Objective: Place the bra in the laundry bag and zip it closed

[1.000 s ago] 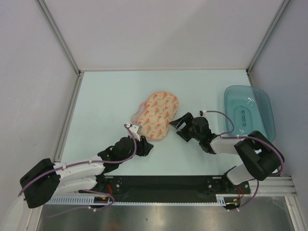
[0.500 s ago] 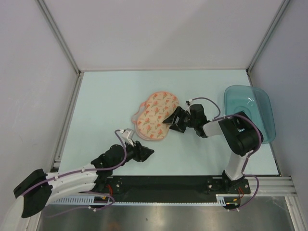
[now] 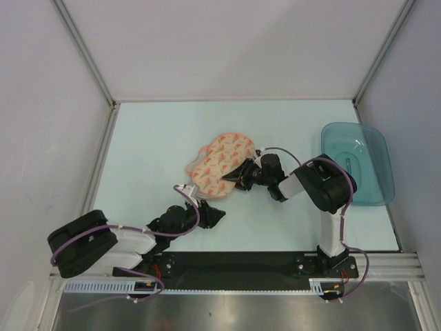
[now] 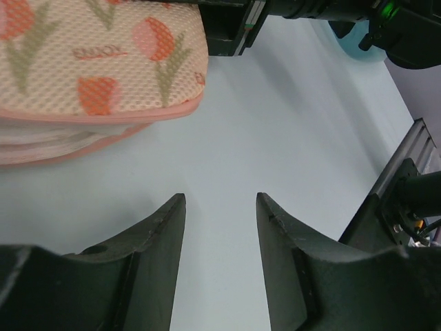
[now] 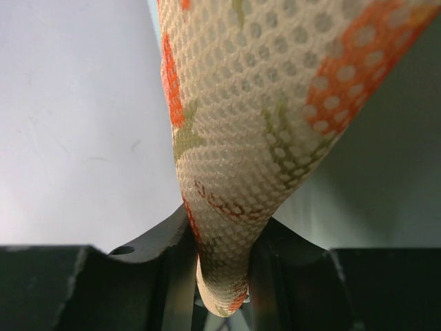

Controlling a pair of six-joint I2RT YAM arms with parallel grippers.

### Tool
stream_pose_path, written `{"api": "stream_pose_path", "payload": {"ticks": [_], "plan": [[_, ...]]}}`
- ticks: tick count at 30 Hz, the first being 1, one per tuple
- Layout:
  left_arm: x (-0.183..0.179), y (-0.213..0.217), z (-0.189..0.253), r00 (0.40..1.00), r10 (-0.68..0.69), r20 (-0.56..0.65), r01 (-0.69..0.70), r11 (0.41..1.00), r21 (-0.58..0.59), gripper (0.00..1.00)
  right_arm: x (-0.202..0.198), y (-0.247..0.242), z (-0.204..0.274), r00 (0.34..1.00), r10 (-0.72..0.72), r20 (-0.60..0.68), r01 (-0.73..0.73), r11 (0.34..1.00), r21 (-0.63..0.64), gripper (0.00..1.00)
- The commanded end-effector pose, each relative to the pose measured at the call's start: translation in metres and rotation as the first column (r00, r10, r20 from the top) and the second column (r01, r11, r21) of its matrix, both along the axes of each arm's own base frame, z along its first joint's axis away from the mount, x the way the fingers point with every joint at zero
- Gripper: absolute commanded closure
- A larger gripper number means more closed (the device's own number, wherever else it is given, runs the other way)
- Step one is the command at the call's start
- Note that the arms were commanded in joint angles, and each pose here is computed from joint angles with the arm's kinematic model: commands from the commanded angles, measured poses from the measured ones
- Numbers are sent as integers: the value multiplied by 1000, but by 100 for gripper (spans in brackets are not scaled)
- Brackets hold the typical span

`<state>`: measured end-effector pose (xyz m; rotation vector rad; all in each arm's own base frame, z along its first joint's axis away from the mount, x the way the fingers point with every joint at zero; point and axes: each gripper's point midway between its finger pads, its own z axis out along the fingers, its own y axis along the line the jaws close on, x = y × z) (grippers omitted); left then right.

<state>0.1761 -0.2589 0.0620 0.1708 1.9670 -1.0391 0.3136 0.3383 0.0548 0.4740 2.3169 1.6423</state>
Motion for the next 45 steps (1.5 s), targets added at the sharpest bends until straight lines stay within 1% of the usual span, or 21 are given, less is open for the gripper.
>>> {"api": "stream_pose_path", "payload": {"ticks": [1,2,4,5,7,12,14,17,22,24,31,34,35,37,38,40,43,45], "plan": [[9,-18,31,994,-8,111,18,996,-89,47,1,17,31,995,-81,-51,86,991,105,67],[8,-22,28,994,-14,111,23,997,-78,46,1,17,30,993,-96,-67,102,990,99,67],[12,-19,22,995,20,95,-13,997,-73,44,-1,19,29,985,-133,-112,143,986,87,68],[16,-18,30,992,51,113,-38,993,-108,44,-1,20,29,981,-144,-128,156,984,85,68],[19,-12,24,990,84,111,-72,992,-104,42,-3,20,27,972,-171,-164,186,979,83,68],[38,-9,21,977,172,125,-165,984,-59,41,-5,21,30,952,-224,-211,246,966,85,70],[47,-3,17,966,231,117,-228,973,-36,41,-7,21,31,939,-248,-238,274,958,83,70],[53,-4,16,960,254,117,-254,967,-15,42,-8,23,34,929,-266,-255,295,952,82,71],[63,-10,20,955,260,142,-260,965,-15,48,-10,28,35,923,-274,-271,307,948,87,71],[66,-11,20,953,267,145,-268,963,-10,51,-11,29,36,920,-273,-281,309,946,95,73],[72,-8,23,944,296,145,-296,955,-24,56,-13,29,38,917,-283,-280,317,945,85,75],[77,-6,22,938,310,153,-313,950,-5,64,-15,29,38,918,-280,-282,316,945,89,77],[78,-5,21,939,310,151,-313,950,-5,70,-15,29,38,919,-278,-279,313,945,90,80],[79,-3,23,937,314,152,-316,949,-13,75,-16,28,38,918,-281,-279,316,944,91,82],[79,-2,25,936,315,154,-317,948,-14,81,-16,28,39,919,-281,-278,316,944,92,84],[80,0,22,936,320,144,-323,946,-5,87,-16,27,38,918,-283,-276,319,943,93,84],[79,-1,22,941,309,138,-311,950,-8,99,-15,24,35,916,-292,-276,327,941,88,90],[77,0,20,943,310,124,-311,950,-6,100,-14,22,35,915,-296,-275,331,939,89,92]]}}
